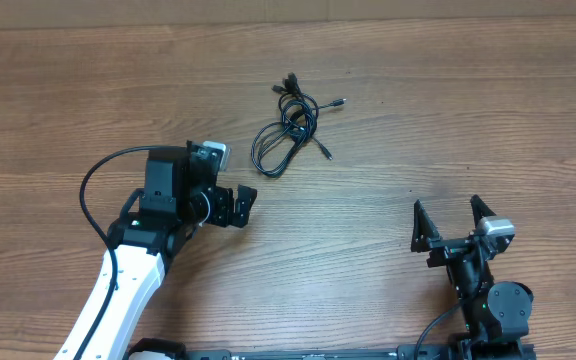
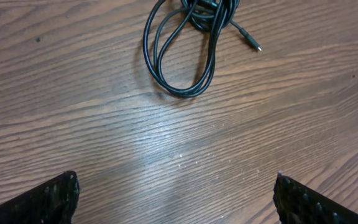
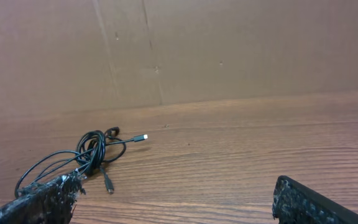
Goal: Untangle cables
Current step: 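Rotate and position the left gripper beside the black cable bundle, then close the left gripper on the black cable bundle and grasp it, then lift the cable bundle with the left gripper toward the center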
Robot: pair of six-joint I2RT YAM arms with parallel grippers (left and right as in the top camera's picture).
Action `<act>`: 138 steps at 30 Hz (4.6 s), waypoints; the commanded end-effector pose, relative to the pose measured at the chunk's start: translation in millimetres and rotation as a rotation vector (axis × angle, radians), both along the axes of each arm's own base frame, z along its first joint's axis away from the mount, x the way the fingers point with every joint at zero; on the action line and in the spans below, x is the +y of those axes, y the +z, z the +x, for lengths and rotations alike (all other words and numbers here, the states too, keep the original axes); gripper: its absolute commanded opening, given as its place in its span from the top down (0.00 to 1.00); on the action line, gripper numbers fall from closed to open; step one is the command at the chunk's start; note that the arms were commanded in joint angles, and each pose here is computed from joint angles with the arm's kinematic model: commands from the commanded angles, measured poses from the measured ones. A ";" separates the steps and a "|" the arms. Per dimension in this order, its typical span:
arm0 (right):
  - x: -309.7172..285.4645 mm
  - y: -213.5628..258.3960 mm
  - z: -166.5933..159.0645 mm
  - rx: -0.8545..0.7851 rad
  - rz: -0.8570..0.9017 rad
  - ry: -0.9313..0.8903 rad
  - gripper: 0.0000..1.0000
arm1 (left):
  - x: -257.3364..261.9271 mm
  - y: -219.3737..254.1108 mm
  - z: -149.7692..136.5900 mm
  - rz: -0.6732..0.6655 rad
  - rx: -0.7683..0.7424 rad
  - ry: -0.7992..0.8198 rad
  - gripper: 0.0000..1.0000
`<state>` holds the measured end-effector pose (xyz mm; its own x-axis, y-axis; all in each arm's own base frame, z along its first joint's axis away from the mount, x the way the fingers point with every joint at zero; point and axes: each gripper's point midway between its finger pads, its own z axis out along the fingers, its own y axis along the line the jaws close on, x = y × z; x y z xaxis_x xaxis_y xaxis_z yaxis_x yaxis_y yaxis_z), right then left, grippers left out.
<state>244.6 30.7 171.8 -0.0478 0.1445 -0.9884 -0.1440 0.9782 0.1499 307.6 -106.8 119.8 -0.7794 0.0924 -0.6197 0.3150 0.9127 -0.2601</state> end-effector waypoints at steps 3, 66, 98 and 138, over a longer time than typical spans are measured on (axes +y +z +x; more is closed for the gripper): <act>-0.5 -3.9 0.5 0.006 -0.002 -0.005 0.00 | -5.9 10.9 6.7 -0.048 -0.005 0.026 0.00; -0.5 -3.8 0.5 0.006 -0.001 -0.005 0.00 | -113.0 39.5 104.8 -0.257 -0.180 0.118 0.00; -0.5 -3.8 0.5 0.006 -0.001 -0.005 0.00 | -101.3 -2.2 181.3 0.116 -0.207 -0.360 0.00; -0.5 -3.8 0.5 0.006 -0.001 -0.005 0.00 | -114.8 -102.7 194.2 0.190 -0.162 -0.527 0.53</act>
<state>244.6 30.6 171.8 -0.0477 0.1437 -0.9885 -0.1437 0.9783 0.1492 495.9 -222.7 22.5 -0.5012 0.5584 -0.6610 0.7601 0.6492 -0.0279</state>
